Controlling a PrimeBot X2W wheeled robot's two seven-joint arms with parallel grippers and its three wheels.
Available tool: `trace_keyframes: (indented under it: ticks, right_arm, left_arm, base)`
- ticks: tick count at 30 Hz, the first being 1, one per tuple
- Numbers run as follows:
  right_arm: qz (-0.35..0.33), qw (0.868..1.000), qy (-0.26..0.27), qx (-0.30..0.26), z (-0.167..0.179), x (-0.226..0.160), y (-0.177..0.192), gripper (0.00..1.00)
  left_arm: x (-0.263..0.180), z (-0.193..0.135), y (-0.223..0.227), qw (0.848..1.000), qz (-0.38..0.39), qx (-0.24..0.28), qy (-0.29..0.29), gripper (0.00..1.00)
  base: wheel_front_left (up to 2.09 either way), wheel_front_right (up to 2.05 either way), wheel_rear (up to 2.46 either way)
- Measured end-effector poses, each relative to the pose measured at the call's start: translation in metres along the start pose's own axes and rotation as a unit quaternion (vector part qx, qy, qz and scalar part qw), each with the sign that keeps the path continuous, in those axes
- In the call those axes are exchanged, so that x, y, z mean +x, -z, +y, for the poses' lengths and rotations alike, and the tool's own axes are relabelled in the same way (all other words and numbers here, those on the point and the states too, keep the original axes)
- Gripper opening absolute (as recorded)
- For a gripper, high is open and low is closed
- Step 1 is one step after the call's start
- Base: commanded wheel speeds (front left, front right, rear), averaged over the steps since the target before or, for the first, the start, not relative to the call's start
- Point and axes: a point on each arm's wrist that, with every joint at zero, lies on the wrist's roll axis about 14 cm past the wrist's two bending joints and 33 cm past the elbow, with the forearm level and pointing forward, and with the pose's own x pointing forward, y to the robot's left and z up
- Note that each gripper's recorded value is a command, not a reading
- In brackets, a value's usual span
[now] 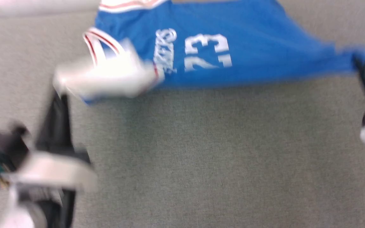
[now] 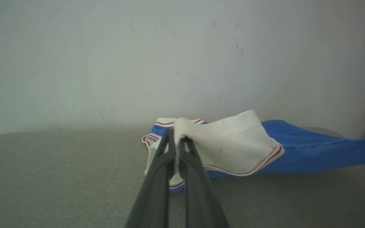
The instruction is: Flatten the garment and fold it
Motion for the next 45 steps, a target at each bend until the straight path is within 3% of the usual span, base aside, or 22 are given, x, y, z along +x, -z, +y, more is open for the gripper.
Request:
trace_keyframes:
  ticks: [3, 6, 14, 17, 22, 24, 28, 35, 39, 45]
  right_arm:
    - [0.035, 0.999, 0.018, 0.024, -0.001, -0.030, 0.028, 0.00]
    - [0.081, 0.995, 0.030, 0.041, 0.002, -0.061, 0.058, 0.00]
    - [0.189, 0.979, 0.053, 0.059, 0.004, -0.133, 0.122, 0.00]
    - [0.214, 0.973, 0.056, 0.063, 0.006, -0.153, 0.136, 0.00]
    - [0.244, 0.966, 0.050, 0.073, 0.014, -0.174, 0.151, 0.00]
    - [0.249, 0.964, 0.045, 0.079, 0.018, -0.178, 0.153, 0.00]
    - [0.229, 0.969, 0.047, 0.075, 0.014, -0.174, 0.139, 0.00]
    - [0.176, 0.983, 0.045, 0.040, 0.003, -0.141, 0.100, 0.00]
    - [0.157, 0.987, 0.038, 0.015, -0.002, -0.115, 0.081, 0.00]
    - [0.156, 0.987, 0.027, -0.009, -0.008, -0.073, 0.073, 0.00]
  left_arm:
    - [-0.043, -0.002, 0.036, 0.996, 0.086, -0.026, 0.000, 0.00]
    - [-0.089, -0.008, 0.072, 0.982, 0.181, -0.057, 0.008, 0.00]
    - [-0.201, -0.015, 0.133, 0.914, 0.394, -0.093, 0.013, 0.00]
    - [-0.227, -0.018, 0.135, 0.896, 0.429, -0.111, 0.012, 0.00]
    - [-0.249, -0.016, 0.128, 0.888, 0.442, -0.124, 0.002, 0.00]
    - [-0.250, -0.012, 0.122, 0.893, 0.432, -0.123, -0.004, 0.00]
    - [-0.231, 0.003, 0.100, 0.923, 0.376, -0.086, -0.012, 0.00]
    - [-0.155, 0.006, 0.057, 0.965, 0.261, 0.003, 0.037, 0.00]
    - [-0.109, 0.004, 0.044, 0.973, 0.217, 0.045, 0.061, 0.00]
    - [-0.050, -0.003, 0.051, 0.972, 0.198, 0.087, 0.095, 0.00]
  base:
    - [0.00, 0.00, 0.00]
    - [0.00, 0.00, 0.00]
    - [0.00, 0.00, 0.00]
    - [0.00, 0.00, 0.00]
    - [0.00, 0.00, 0.00]
    - [0.00, 0.00, 0.00]
    - [0.00, 0.00, 0.00]
    - [0.00, 0.00, 0.00]
    - [0.00, 0.00, 0.00]
    - [0.00, 0.00, 0.00]
